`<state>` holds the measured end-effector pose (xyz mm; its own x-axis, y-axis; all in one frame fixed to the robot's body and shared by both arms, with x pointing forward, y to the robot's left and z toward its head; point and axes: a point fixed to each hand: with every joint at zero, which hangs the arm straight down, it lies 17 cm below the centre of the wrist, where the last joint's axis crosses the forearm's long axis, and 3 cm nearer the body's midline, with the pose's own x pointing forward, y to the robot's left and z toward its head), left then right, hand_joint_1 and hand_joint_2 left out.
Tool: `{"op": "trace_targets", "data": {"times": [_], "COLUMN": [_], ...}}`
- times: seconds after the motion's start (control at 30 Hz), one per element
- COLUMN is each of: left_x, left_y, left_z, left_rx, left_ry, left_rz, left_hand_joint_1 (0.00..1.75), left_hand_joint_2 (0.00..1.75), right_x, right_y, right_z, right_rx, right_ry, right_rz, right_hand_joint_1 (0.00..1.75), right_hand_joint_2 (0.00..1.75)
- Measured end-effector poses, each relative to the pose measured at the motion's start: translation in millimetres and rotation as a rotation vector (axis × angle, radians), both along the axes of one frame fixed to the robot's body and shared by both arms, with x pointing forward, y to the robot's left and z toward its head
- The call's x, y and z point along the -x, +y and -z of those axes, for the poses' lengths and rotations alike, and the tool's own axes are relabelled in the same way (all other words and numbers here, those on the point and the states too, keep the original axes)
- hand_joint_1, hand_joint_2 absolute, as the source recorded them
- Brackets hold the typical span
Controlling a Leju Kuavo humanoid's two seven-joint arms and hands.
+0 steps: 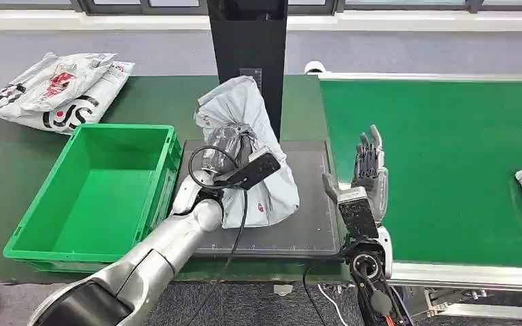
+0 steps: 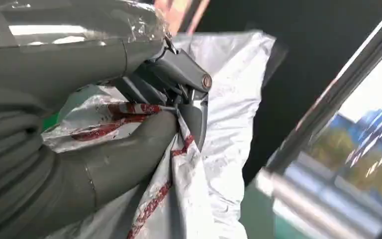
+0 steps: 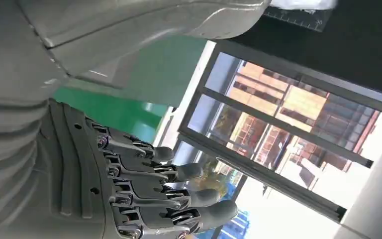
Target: Moved the parcel from conveyor to table for the left to box.
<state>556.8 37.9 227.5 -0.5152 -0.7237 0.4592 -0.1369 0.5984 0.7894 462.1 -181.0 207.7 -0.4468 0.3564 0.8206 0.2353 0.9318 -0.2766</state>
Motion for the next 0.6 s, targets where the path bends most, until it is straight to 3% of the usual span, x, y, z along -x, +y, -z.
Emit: {"op": "trace_targets", "data": {"times": [0.23, 0.37, 0.47, 0.6], "left_x": [4.5, 7.2, -6.6, -38.4], "left_y": [29.2, 66.0, 108.9, 202.5], "left_z": [-91.6, -108.8, -102.2, -41.8], "left_rx": [-0.045, -0.066, -0.139, -0.284], "left_ry": [-0.324, -0.402, -0.37, -0.138], "left_rz": [-0.121, -0.223, -0.407, -0.731], "left_hand_joint_1": [1.75, 1.75, 1.75, 1.75], "left_hand_joint_2": [1.75, 1.75, 1.75, 1.75], "right_x": [-6.7, -7.7, -9.0, -11.4], "right_y": [-4.4, -8.9, -12.0, -8.6], "right_z": [2.7, 12.5, 16.6, 21.8], "right_rx": [-0.034, -0.041, -0.035, 0.0], "right_ry": [-0.012, 0.004, 0.023, 0.058], "right_rz": [0.008, 0.026, 0.048, 0.045], "right_hand_joint_1": [0.0, 0.0, 0.0, 0.0], "right_hand_joint_2": [1.75, 1.75, 1.75, 1.75]}}
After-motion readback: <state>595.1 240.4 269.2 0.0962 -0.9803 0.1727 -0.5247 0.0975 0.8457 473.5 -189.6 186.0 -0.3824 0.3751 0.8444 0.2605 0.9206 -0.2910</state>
